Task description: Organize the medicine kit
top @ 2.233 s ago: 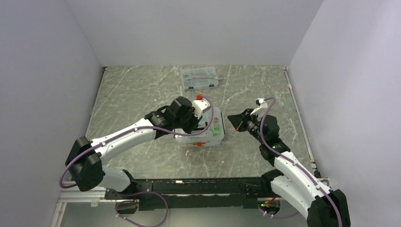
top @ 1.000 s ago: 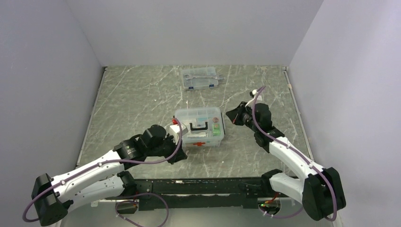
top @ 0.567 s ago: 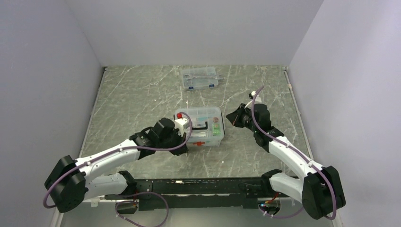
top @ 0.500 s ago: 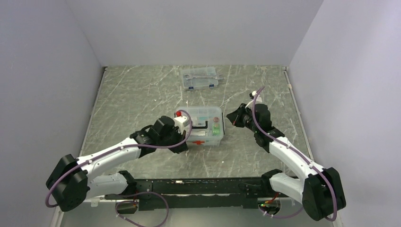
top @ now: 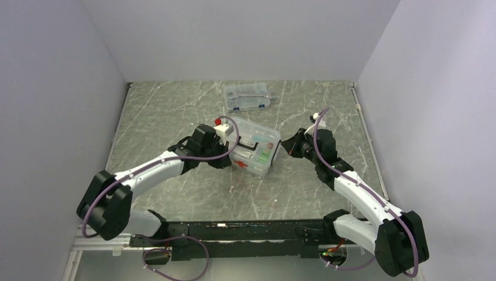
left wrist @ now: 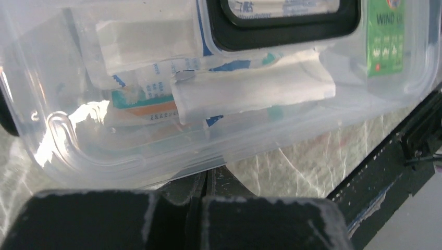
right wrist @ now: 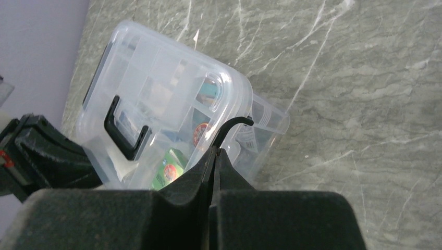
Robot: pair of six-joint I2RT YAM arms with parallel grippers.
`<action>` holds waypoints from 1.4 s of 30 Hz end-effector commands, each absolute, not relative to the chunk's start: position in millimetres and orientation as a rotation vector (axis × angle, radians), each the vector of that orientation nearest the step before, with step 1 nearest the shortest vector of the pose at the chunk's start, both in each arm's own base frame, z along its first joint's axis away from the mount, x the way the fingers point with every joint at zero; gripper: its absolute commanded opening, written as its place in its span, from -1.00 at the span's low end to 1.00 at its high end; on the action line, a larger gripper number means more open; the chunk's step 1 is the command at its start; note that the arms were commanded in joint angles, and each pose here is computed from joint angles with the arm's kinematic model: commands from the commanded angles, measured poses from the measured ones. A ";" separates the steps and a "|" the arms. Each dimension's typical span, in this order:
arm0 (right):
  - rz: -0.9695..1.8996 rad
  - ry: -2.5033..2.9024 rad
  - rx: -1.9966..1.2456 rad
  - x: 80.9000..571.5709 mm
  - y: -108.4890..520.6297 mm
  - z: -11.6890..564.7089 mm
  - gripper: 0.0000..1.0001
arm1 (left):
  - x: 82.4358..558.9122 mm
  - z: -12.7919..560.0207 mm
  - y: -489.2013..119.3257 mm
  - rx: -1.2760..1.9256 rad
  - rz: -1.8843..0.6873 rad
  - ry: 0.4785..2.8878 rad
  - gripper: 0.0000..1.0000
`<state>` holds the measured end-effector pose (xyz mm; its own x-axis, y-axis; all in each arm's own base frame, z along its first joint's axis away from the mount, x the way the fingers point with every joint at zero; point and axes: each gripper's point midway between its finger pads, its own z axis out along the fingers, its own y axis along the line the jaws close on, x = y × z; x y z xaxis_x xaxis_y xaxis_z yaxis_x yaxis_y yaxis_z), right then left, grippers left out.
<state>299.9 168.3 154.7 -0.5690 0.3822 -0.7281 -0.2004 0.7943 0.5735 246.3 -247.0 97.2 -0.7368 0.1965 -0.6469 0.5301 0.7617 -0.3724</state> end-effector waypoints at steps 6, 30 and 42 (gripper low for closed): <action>0.709 1.998 0.118 297.1 157.0 171.0 -0.84 | 302.7 129.9 -268.1 0.530 -0.731 2.247 -1.00; 0.510 2.048 0.146 274.6 120.3 202.8 1.00 | 265.7 242.9 -200.0 0.516 -0.530 2.045 0.90; 0.428 2.052 0.289 251.1 92.3 217.2 1.00 | 239.8 252.8 -136.0 0.359 -0.330 1.992 0.99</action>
<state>257.3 106.1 196.3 -0.5385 0.3505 -0.7662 -0.0122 0.9060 0.4231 243.6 -166.0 260.2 -0.4121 0.1150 -0.9039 0.4994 0.8583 -0.1185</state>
